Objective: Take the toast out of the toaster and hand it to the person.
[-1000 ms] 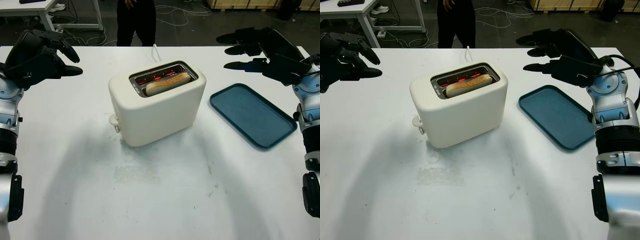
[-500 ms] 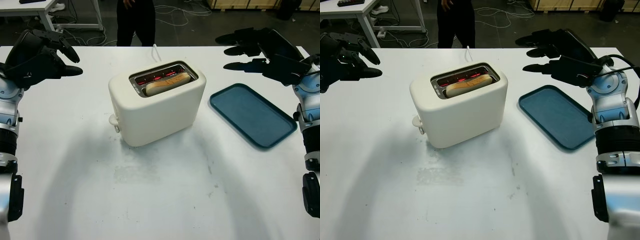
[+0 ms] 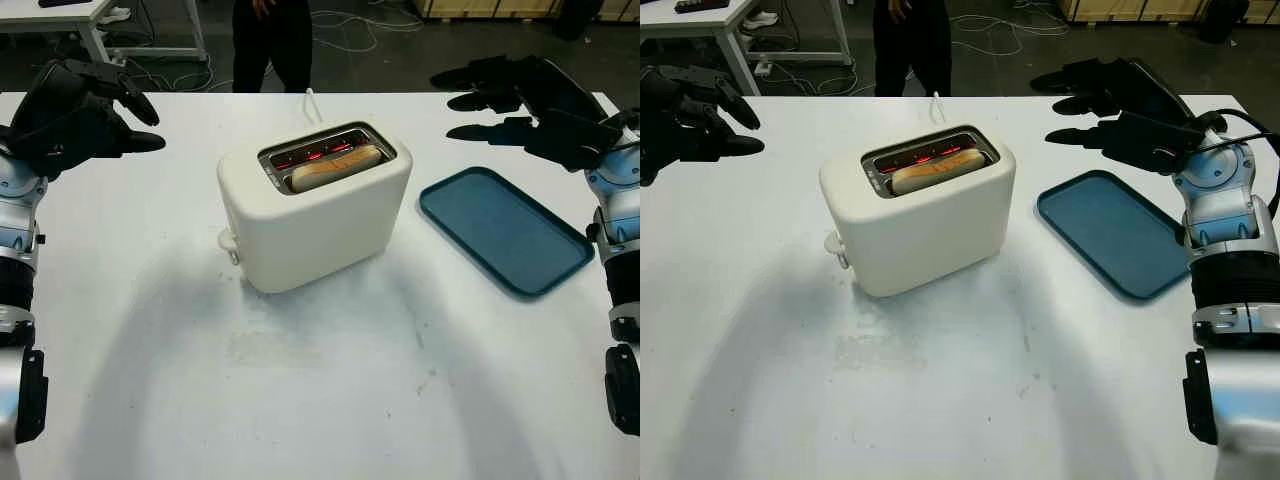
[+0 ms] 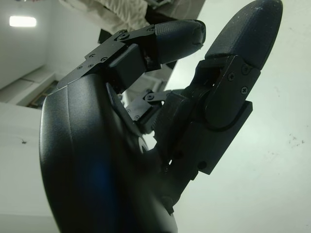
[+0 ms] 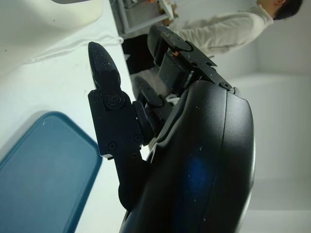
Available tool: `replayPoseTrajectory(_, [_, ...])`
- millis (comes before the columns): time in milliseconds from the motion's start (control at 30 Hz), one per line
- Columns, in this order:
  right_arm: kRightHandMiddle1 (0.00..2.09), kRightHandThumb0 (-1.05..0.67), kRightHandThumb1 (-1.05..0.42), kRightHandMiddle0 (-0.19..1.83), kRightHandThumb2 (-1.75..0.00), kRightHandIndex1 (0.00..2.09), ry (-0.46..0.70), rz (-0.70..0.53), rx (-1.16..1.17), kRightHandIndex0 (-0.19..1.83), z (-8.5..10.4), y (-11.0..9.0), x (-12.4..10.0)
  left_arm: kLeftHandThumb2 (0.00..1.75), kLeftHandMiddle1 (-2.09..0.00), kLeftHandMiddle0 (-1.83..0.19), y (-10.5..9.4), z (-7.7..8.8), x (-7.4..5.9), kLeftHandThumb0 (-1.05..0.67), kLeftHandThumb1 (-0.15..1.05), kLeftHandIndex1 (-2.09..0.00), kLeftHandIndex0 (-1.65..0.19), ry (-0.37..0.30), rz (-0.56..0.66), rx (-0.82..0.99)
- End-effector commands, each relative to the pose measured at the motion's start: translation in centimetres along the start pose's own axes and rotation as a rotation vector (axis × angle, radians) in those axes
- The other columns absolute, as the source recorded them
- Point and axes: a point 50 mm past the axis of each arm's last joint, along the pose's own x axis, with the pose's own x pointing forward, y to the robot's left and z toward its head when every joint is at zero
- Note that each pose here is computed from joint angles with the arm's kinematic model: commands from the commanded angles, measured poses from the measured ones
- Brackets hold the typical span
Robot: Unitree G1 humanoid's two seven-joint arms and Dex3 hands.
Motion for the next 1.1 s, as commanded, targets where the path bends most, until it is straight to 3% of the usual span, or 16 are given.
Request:
replayPoseTrajectory(0, [0.00,-0.38,-0.87,0.68,0.00,0.01,-0.004,-0.005,0.014,0.77,-0.12,-0.13,-0.14,0.01,-1.04,-1.07,0.30,-0.14,-0.12,-1.05,0.73,-1.07,-0.93,0.002,0.008,0.006])
replayPoseTrajectory(1067, [0.00,-0.40,-0.88,0.68,0.00,0.00,-0.008,0.007,0.004,0.78,-0.14,-0.14,-0.17,0.00,-1.01,-1.07,0.31,-0.03,-0.13,-1.05,0.72,-1.05,-0.93,0.010,0.006,0.007])
